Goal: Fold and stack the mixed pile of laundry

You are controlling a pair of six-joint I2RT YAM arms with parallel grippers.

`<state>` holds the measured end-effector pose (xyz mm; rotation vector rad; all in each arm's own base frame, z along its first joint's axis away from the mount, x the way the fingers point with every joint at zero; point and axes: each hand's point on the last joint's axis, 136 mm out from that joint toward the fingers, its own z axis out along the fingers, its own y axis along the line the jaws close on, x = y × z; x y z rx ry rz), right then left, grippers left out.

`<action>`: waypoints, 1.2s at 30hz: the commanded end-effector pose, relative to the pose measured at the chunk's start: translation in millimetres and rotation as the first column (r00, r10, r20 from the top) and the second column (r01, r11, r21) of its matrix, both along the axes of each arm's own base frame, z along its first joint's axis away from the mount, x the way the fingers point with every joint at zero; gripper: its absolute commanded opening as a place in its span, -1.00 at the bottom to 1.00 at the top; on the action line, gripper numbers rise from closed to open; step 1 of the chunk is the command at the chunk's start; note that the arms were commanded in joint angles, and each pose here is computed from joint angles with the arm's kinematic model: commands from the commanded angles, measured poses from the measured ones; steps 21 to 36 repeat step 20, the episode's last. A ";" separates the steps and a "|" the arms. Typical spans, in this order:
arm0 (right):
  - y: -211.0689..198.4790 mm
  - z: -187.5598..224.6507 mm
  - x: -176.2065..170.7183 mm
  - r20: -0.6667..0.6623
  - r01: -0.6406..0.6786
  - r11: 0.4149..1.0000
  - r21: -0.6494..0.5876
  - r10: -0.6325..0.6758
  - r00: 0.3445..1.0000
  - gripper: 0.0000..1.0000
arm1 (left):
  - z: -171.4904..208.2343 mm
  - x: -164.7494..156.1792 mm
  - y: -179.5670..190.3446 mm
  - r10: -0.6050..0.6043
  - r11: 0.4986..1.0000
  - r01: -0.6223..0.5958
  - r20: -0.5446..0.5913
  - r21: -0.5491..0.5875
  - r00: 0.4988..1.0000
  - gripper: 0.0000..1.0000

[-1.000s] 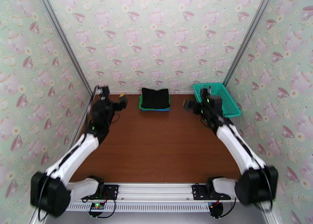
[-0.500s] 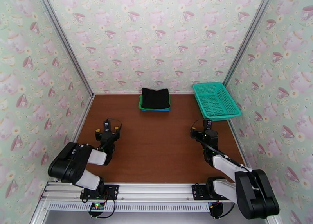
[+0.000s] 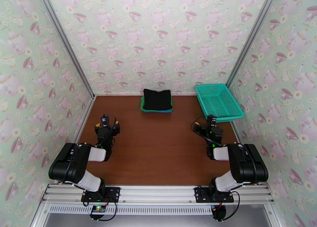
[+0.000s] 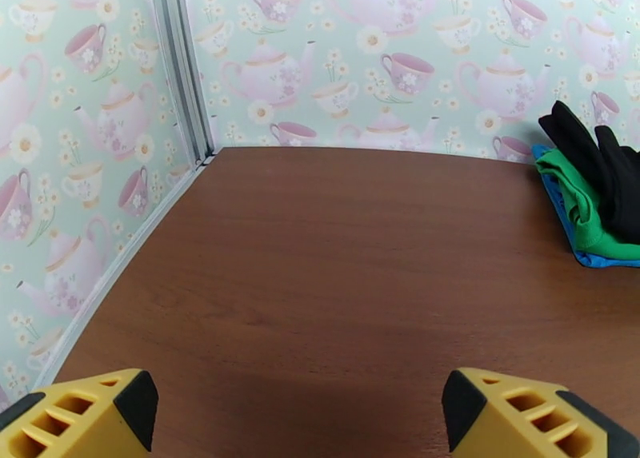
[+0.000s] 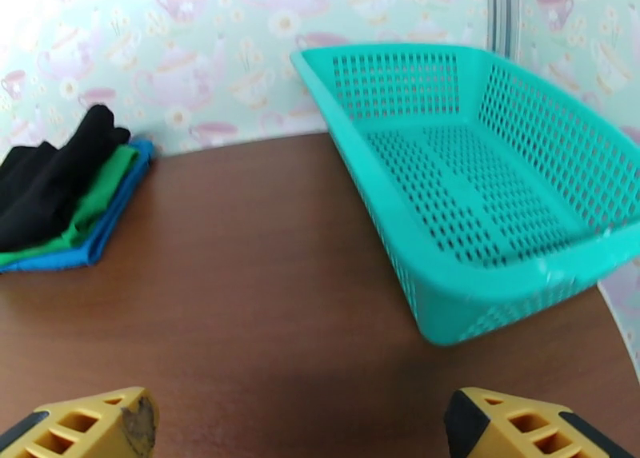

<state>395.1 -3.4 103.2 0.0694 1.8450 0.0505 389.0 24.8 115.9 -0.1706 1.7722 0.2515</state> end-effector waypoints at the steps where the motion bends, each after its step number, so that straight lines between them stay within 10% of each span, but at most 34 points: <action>1: 0.4 14.7 6.2 0.050 0.010 1.000 -0.008 -0.010 0.999 1.00 | 0.2 3.9 -3.5 -0.009 1.000 0.009 0.002 -0.005 1.000 1.00; 36: 5.5 13.0 10.5 0.021 0.003 0.999 -0.038 -0.002 1.000 1.00 | -2.3 6.7 -2.4 -0.052 0.998 0.051 -0.011 -0.046 0.999 1.00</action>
